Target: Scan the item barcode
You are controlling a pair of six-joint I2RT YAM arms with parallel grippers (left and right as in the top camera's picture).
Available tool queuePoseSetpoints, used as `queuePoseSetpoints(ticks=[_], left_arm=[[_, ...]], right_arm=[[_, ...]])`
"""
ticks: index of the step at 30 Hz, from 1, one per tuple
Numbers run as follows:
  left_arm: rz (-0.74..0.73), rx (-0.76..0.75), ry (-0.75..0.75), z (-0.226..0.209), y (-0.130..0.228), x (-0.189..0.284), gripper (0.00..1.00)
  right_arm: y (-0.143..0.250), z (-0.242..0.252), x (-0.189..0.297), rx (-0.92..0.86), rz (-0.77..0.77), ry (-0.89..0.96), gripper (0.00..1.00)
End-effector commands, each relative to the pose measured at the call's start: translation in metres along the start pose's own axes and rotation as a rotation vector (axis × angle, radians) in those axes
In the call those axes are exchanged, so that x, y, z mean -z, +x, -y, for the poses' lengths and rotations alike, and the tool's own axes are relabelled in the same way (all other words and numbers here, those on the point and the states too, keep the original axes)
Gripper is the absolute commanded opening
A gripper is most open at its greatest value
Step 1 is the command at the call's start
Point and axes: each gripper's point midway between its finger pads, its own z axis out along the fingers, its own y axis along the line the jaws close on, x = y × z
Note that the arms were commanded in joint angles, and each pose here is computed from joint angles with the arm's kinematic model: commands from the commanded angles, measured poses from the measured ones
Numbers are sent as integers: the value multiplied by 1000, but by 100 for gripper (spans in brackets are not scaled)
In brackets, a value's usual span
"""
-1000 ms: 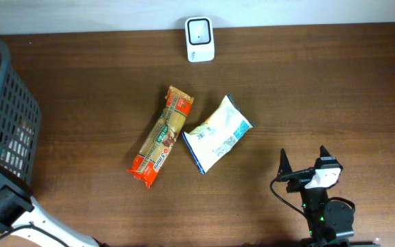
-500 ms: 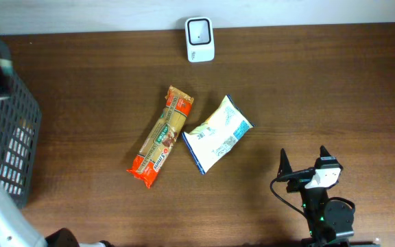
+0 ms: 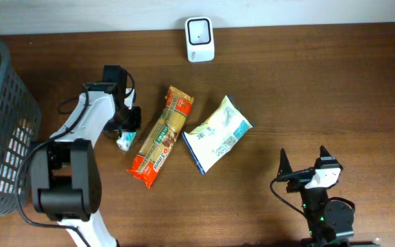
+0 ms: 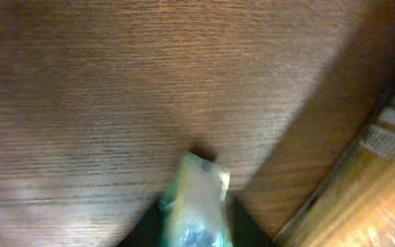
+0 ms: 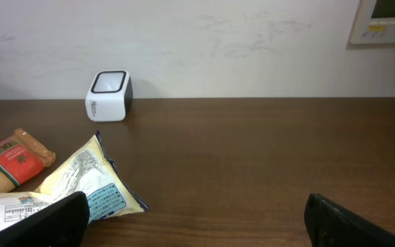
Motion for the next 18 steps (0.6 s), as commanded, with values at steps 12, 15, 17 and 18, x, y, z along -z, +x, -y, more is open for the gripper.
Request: queuePoseSetpoints(ticks=[12,15,17,18], left_arm=[[828,312,-379,-156,-55,382,99],[777,556,-444,-261,1,380,99],[757,654,-347,-312,23,357,99],[745,648,-309,-333,28,344,99]], right_arm=[[3,2,0,4,-4,8,99],[3,2,0,4,-4,8,99],[3,2,0,4,-4,8,99],[3,2,0,4,-4,8,99]])
